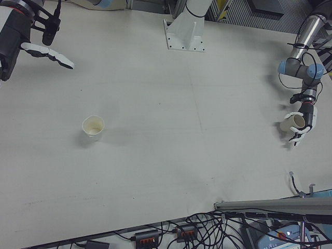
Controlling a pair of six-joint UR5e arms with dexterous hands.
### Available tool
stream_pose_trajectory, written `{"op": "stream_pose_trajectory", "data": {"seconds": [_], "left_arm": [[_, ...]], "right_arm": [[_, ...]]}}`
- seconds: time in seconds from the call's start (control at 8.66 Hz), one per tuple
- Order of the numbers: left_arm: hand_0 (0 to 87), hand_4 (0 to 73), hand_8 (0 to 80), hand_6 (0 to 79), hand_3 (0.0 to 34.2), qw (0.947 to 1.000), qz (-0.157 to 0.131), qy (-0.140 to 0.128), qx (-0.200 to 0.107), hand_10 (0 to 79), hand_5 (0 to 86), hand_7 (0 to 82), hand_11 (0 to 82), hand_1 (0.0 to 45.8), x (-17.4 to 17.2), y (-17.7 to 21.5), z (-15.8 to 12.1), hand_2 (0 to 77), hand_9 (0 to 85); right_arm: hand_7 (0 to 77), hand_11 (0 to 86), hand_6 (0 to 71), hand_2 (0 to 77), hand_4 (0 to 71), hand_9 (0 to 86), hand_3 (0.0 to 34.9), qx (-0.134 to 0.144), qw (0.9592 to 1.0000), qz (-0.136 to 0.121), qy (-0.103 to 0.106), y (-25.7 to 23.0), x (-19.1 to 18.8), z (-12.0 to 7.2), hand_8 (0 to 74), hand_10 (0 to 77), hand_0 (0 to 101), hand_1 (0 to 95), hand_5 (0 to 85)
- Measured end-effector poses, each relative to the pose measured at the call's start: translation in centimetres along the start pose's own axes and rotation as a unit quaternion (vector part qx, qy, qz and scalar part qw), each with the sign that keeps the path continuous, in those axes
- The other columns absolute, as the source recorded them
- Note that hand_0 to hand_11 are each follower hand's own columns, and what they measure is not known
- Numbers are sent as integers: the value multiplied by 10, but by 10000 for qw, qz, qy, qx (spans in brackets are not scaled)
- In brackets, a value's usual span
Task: Pour water
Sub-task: 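Lift the beige cup off the table with the left hand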
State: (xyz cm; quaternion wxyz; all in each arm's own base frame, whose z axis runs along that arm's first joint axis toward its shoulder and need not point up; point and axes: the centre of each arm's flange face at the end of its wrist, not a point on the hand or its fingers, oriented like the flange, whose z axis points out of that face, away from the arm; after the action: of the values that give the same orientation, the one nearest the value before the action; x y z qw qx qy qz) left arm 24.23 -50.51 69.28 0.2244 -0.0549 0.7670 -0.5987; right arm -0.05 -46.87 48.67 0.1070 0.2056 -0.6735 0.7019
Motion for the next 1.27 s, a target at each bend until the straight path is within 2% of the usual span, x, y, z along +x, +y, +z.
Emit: {"op": "stream_pose_trajectory", "data": {"seconds": [0.23,0.46,0.58,0.81,0.92,1.15,1.27], "left_arm": [[617,469,82,180,0,9999,2,108,-47,114,393,273,207,240,13,8,2,273,120],[616,469,60,180,0,9997,6,232,-82,114,393,273,207,240,29,20,5,273,120],[621,469,76,180,0,9995,-17,304,-77,114,393,267,207,240,41,30,6,273,114],[634,469,76,169,0,9990,-113,427,-67,109,393,251,196,229,64,46,8,295,104],[631,469,76,169,0,9989,-141,449,-83,109,393,251,196,229,74,55,8,295,98],[629,464,65,169,0,9988,-155,459,-113,109,393,251,196,229,90,68,4,295,98],[627,469,65,169,0,9989,-155,437,-121,109,393,229,191,229,95,71,-4,295,76]], "right_arm": [[16,11,5,142,44,16,0,-4,10000,2,3,1,0,0,5,5,458,142,5],[16,11,5,142,38,16,0,68,10000,-29,33,-10,8,3,5,5,457,142,5],[16,11,5,164,44,16,0,120,9999,-42,61,-28,21,10,5,5,452,115,5],[11,11,5,158,44,33,0,145,9998,-51,112,-65,52,25,5,5,443,125,5],[38,44,5,164,38,27,0,121,9997,-59,209,-74,69,27,5,5,441,120,5],[44,38,27,164,38,22,0,-85,9986,-30,530,-95,125,24,5,16,442,120,5],[11,38,5,104,0,16,0,-121,9979,-50,634,-107,146,21,5,16,442,115,5]]}}
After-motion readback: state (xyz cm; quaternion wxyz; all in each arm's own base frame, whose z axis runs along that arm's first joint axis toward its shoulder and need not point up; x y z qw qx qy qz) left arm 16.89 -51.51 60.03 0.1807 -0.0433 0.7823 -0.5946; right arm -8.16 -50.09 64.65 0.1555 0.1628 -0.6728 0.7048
